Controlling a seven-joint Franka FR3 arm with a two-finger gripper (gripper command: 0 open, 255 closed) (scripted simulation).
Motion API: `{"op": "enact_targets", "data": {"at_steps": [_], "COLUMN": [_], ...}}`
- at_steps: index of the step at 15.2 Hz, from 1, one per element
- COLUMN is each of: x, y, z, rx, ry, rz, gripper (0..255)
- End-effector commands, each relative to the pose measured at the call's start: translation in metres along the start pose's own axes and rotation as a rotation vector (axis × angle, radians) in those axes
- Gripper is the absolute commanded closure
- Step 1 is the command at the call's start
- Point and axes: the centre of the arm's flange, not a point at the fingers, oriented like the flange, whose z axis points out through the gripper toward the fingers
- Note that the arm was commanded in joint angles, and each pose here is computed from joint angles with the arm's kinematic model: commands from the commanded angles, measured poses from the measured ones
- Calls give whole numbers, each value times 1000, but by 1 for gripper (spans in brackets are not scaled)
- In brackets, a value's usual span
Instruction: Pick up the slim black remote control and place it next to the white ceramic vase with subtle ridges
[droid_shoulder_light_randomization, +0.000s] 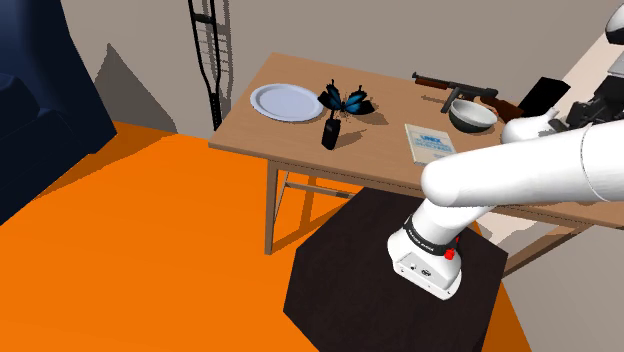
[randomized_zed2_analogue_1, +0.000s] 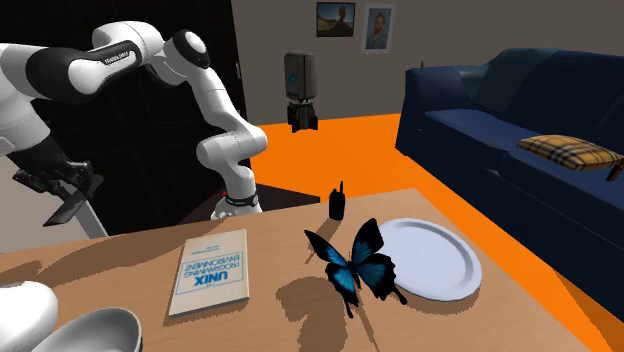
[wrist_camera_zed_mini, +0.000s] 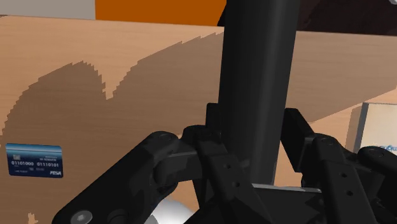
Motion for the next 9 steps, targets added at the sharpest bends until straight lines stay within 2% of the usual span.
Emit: {"op": "enact_targets", "data": {"at_steps": [1,9], "x": [2,11], "y": [1,2], "z": [10,52], "rx": [0,0], "ry": [1,1], "rz": [0,0], "gripper": [255,255]}}
